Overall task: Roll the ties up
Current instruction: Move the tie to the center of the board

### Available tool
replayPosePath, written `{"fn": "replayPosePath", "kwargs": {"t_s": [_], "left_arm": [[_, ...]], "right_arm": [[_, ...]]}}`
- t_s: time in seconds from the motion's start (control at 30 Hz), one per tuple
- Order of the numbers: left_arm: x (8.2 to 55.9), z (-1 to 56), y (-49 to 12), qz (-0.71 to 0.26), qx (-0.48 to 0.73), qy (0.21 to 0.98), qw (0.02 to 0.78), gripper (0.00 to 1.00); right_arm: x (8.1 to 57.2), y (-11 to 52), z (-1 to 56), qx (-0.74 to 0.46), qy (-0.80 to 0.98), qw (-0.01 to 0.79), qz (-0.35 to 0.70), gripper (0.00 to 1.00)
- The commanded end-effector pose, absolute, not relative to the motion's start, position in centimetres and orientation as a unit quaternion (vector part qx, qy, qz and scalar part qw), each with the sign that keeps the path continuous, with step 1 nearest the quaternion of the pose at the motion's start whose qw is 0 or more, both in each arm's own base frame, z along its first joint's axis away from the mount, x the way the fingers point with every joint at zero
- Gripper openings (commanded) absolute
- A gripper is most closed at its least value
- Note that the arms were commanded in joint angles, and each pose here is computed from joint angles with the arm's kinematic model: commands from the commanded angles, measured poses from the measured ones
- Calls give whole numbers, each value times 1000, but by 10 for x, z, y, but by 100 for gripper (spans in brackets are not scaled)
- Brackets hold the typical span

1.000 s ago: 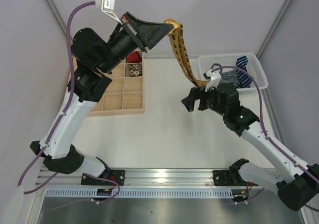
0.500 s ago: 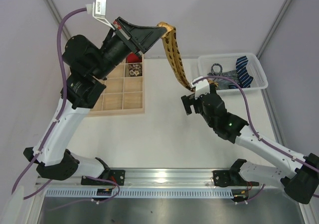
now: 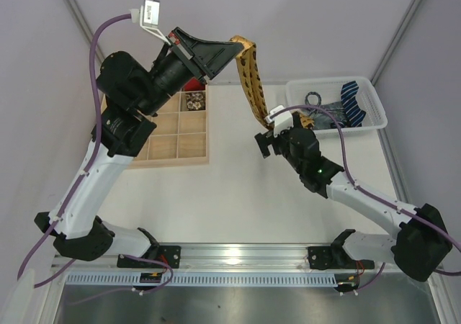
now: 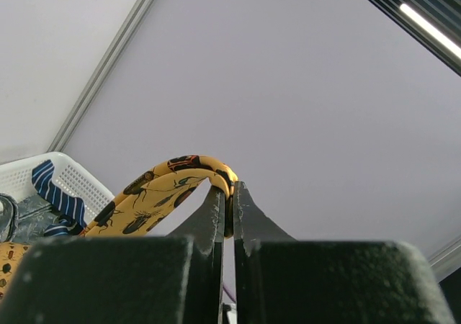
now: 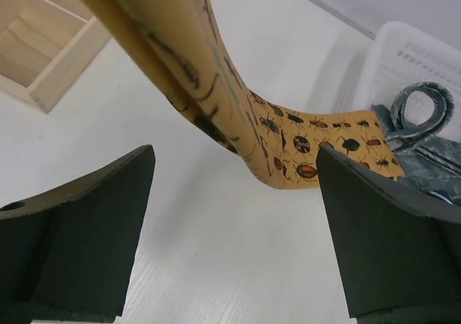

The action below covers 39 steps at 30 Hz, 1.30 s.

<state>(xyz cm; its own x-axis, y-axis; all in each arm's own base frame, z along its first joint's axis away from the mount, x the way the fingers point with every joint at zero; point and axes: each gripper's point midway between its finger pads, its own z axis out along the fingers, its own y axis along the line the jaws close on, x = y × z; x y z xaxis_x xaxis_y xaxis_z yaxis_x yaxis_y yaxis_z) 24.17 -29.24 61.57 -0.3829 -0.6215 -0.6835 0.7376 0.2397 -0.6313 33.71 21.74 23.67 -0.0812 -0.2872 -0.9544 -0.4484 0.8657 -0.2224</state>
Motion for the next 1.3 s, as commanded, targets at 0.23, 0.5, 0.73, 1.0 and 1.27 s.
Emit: {"fn": "replayPosePath", "kwargs": {"t_s": [0.23, 0.5, 0.73, 1.0, 1.27], "left_arm": [[221, 646, -269, -622, 46, 524, 580, 0], [236, 608, -196, -493, -73, 574, 650, 0], [245, 494, -120, -283, -163, 705, 630, 0], [197, 374, -70, -203, -233, 782, 541, 1], [167, 300, -40, -118, -296, 828, 461, 0]], "right_arm": [[378, 221, 260, -234, 687, 679, 115, 55], [319, 233, 279, -339, 733, 563, 178, 0], [232, 235, 293, -378, 758, 441, 296, 0], [101, 273, 247, -384, 792, 131, 456, 0], [26, 282, 232, -321, 748, -105, 571, 0]]}}
